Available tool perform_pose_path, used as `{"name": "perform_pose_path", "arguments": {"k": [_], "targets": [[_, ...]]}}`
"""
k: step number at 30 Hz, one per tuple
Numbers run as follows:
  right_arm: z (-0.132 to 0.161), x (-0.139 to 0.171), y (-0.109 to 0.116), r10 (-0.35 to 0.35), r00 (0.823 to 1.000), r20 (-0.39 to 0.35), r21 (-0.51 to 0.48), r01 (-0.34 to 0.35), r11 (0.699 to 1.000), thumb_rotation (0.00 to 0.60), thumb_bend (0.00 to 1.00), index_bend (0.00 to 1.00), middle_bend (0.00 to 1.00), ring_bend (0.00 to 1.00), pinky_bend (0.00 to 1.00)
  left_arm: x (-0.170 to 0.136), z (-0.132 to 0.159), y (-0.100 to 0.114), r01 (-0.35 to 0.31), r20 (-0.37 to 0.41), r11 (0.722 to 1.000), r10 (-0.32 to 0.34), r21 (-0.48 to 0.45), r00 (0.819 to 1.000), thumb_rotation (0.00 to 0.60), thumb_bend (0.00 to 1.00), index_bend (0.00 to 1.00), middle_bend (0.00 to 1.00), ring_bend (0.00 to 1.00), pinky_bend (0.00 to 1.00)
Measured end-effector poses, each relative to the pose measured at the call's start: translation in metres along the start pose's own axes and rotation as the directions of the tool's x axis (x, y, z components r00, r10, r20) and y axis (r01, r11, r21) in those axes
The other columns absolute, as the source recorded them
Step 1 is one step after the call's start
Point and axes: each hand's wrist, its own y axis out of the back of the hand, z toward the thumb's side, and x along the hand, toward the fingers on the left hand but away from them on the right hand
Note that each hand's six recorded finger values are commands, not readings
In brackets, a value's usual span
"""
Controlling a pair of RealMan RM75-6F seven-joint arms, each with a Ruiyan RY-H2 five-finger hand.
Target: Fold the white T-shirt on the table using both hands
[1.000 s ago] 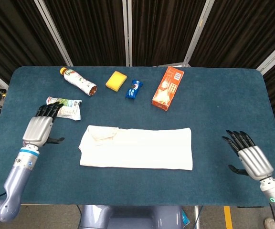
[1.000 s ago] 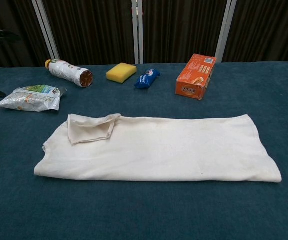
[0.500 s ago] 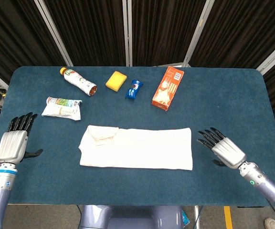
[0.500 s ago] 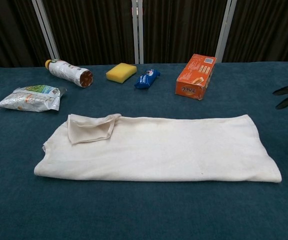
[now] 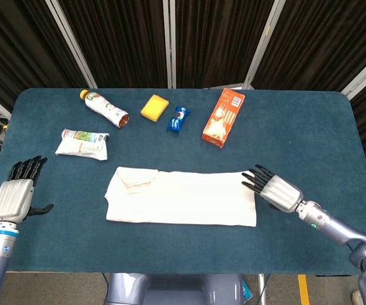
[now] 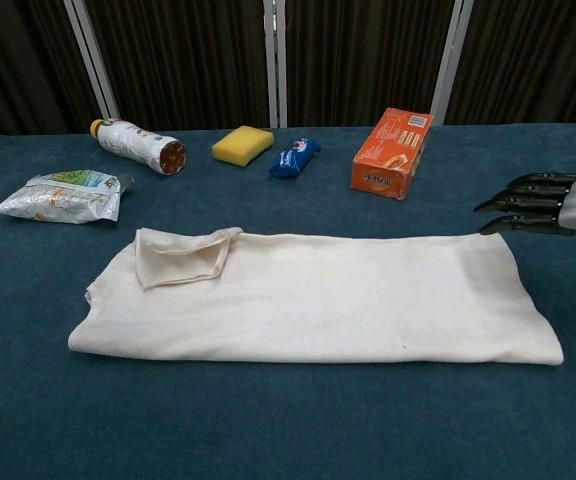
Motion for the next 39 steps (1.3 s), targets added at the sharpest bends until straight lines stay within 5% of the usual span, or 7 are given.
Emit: {"name": "perform_pose_path", "arguments": {"k": [13, 28, 39], "targets": [[0.015, -0.027, -0.019, 0.043, 0.999, -0.02, 0.064, -0.042, 0.997, 0.6, 0.0, 0.08, 0.03, 0.0, 0.0, 0.001, -0.002, -0.007, 0.028, -0.002, 1.0, -0.028, -0.003, 1.0, 0.6, 0.15, 0.0, 0.0, 0.0, 0.0], [0.021, -0.046, -0.021, 0.038, 0.999, 0.002, -0.019, -0.038, 0.999, 0.6, 0.0, 0.07, 0.04, 0.0, 0.0, 0.003, 0.0, -0.017, 0.061, 0.01, 0.998, -0.061, 0.003, 0.998, 0.6, 0.15, 0.0, 0.0, 0.0, 0.0], [0.023, -0.061, -0.003, -0.044, 0.999, 0.011, -0.078, 0.045, 0.996, 0.6, 0.0, 0.08, 0.05, 0.0, 0.0, 0.002, -0.007, -0.016, 0.054, -0.009, 0.999, -0.054, 0.006, 0.998, 0.6, 0.15, 0.0, 0.0, 0.0, 0.0]]}}
